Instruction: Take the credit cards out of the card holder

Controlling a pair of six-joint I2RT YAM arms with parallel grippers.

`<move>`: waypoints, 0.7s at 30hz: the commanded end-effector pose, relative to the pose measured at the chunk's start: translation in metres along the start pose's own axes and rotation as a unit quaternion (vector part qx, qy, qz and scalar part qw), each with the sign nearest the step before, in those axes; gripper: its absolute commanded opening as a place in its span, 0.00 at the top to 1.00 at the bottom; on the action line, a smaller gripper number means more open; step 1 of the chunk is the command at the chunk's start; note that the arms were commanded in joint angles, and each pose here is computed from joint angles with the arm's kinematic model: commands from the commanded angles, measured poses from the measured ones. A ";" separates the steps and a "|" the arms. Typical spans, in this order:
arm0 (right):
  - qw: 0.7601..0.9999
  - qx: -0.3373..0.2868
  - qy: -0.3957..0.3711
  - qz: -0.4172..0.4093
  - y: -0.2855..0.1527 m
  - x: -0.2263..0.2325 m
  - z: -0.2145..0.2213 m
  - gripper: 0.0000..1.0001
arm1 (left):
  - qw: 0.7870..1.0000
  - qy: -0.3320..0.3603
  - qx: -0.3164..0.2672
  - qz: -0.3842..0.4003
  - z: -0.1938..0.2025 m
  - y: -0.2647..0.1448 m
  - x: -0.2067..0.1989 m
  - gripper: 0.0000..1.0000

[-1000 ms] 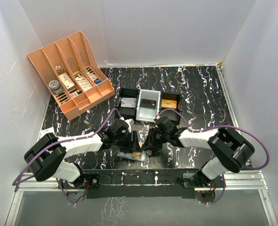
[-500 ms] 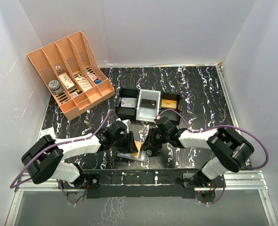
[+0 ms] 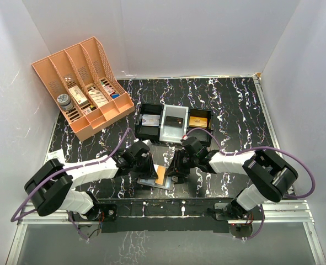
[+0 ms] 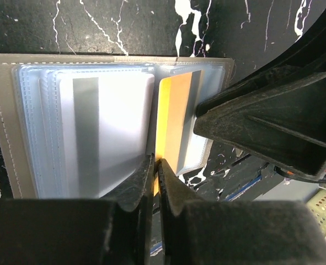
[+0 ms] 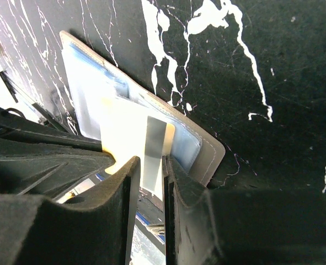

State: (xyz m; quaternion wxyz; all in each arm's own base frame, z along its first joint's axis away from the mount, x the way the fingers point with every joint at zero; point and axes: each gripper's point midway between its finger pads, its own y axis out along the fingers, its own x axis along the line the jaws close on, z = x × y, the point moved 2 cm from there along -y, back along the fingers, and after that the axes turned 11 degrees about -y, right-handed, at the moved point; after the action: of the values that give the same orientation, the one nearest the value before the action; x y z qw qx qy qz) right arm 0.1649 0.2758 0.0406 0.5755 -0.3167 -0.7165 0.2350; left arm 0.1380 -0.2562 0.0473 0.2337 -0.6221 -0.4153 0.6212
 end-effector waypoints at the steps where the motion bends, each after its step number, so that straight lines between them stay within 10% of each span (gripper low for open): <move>1: 0.992 0.026 0.001 0.124 0.001 -0.056 0.023 0.77 | 1.000 0.006 -0.027 -0.006 -0.013 -0.014 -0.013 0.99; 21: 0.997 0.004 -0.039 0.069 -0.006 -0.015 -0.002 0.75 | 0.999 0.017 -0.051 -0.005 -0.016 -0.025 -0.007 1.00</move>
State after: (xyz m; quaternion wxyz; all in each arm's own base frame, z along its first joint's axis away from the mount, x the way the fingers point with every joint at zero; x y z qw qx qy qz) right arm 0.1675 0.2761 0.0430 0.5621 -0.3264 -0.7167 0.2528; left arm 0.1449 -0.2437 0.0640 0.2280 -0.6260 -0.4500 0.5946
